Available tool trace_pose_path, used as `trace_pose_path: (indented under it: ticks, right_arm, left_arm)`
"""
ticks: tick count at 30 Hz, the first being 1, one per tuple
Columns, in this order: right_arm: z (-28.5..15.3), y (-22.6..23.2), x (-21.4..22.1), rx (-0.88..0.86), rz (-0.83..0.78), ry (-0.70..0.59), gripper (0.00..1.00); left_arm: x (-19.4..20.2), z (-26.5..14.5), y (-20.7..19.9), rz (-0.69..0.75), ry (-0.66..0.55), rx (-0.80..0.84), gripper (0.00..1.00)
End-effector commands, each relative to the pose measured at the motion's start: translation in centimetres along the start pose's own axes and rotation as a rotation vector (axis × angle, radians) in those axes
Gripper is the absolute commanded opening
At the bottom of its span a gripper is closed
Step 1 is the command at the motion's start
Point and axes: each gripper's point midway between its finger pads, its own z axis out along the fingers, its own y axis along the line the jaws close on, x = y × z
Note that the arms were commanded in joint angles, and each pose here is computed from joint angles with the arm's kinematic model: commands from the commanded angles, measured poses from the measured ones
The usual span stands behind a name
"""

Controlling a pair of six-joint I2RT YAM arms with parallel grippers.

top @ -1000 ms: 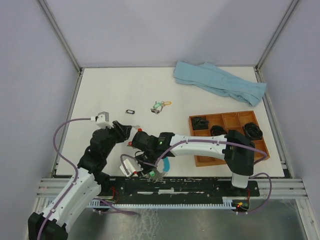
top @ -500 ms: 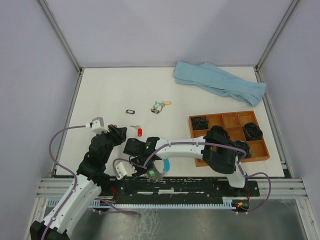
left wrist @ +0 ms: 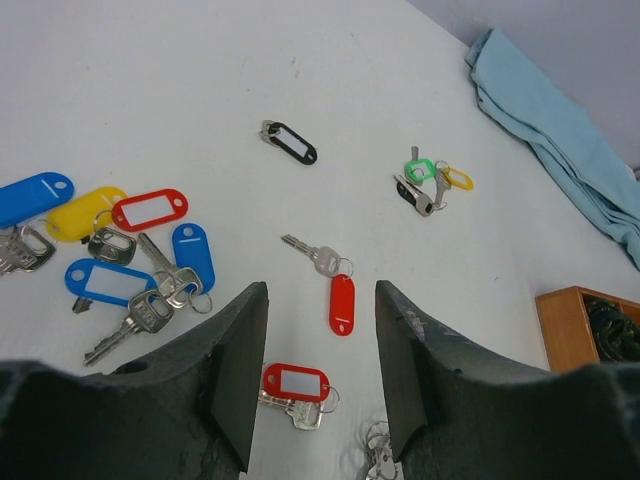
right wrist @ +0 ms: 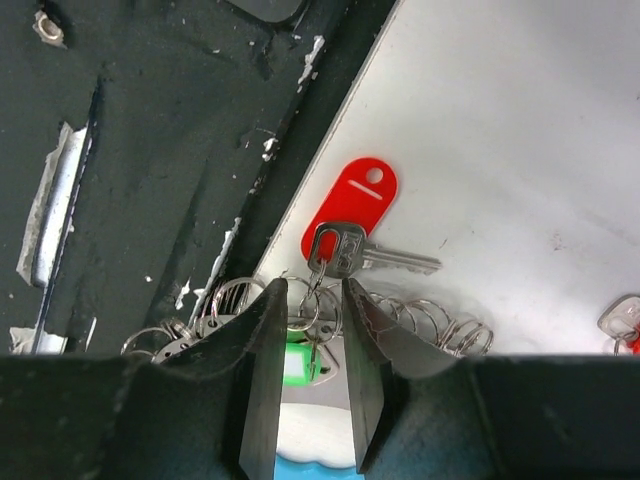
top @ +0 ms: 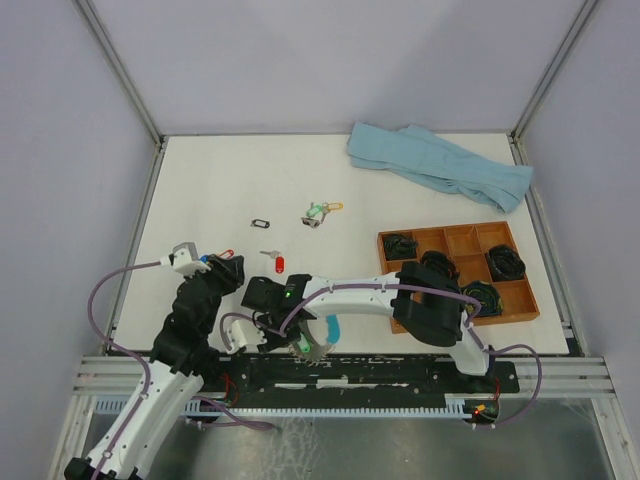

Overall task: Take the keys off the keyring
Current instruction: Pick up the keyring from the center of the board.

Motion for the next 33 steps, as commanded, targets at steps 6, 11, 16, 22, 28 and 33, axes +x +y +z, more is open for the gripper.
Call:
trace_pose_path:
  ticks: [6, 11, 16, 22, 28, 33]
  right_arm:
    - [0.7, -1.1, -1.9, 0.026, 0.018, -0.04, 0.31]
    - [0.4, -1.3, -1.4, 0.028, 0.017, -0.025, 0.1]
    - [-3.9, -2.8, -1.8, 0.027, 0.063, -0.115, 0.01]
    - [-12.3, -2.9, -2.5, -0.09, 0.121, -0.395, 0.01]
    - [-18.7, -3.0, -1.3, -0.114, 0.131, -0.594, 0.01]
    - [-23.2, -3.4, 0.3, -0.086, 0.123, -0.708, 0.01]
  left_arm:
    - [-1.4, -0.4, 1.1, -0.051, -0.08, -0.056, 0.54]
    - [-1.5, -0.4, 1.1, -0.052, -0.08, -0.055, 0.54]
    - [-1.6, -0.5, 0.8, -0.054, -0.081, -0.039, 0.54]
    - [-2.0, -0.7, -1.2, -0.061, -0.094, 0.065, 0.53]
    - [-2.2, -1.6, -6.1, -0.049, -0.111, 0.362, 0.53]
    - [-1.7, -3.9, -10.9, -0.036, -0.126, 0.691, 0.53]
